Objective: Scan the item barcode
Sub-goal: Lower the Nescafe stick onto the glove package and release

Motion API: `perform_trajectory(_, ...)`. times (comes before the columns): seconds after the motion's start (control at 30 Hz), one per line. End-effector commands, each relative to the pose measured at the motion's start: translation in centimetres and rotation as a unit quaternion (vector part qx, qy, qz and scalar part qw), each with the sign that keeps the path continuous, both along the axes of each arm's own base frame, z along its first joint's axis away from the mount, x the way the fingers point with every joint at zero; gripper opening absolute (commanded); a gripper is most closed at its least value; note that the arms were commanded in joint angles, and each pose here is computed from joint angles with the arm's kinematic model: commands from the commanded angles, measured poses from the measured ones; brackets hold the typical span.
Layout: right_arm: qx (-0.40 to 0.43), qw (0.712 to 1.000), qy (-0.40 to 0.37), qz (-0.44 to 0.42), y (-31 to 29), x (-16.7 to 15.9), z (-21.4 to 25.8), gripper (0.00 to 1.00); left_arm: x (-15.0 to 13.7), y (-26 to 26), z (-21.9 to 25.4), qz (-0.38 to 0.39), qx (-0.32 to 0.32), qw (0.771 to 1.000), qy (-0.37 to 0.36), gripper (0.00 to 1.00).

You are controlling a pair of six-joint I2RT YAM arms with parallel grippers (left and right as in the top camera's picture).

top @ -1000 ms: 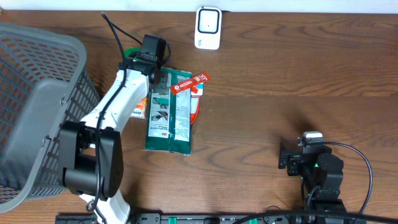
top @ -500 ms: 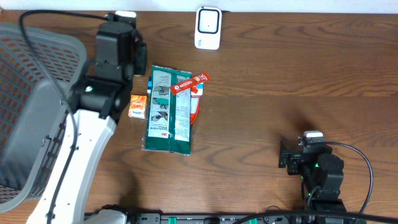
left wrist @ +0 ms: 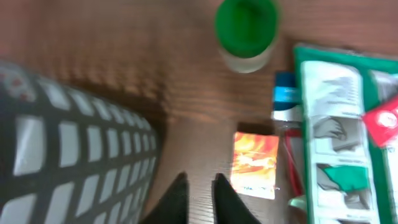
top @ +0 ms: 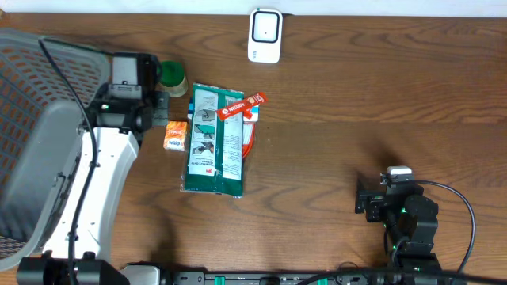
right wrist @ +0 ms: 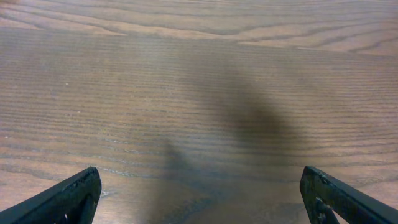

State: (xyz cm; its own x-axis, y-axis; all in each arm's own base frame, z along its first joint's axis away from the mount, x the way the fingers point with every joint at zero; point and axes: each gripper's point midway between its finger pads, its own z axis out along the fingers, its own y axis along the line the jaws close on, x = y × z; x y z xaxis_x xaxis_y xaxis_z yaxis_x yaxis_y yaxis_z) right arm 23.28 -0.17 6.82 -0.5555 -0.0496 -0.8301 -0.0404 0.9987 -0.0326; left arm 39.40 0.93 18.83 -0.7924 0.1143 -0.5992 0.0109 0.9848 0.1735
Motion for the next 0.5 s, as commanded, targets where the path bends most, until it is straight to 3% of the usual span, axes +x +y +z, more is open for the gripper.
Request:
perform_trajectory(0.0, 0.006, 1.000, -0.002, -0.004, 0.0, 0.0, 0.1, 0.99, -0.1, 1.5, -0.8, 0.020, -0.004, 1.000, 0.005, 0.10)
perform_trajectory(0.47, 0.006, 1.000, -0.002, -0.004, 0.0, 0.0, 0.0, 0.99, 0.1, 5.6, -0.4, 0.070, -0.012, 0.997, -0.011, 0.10)
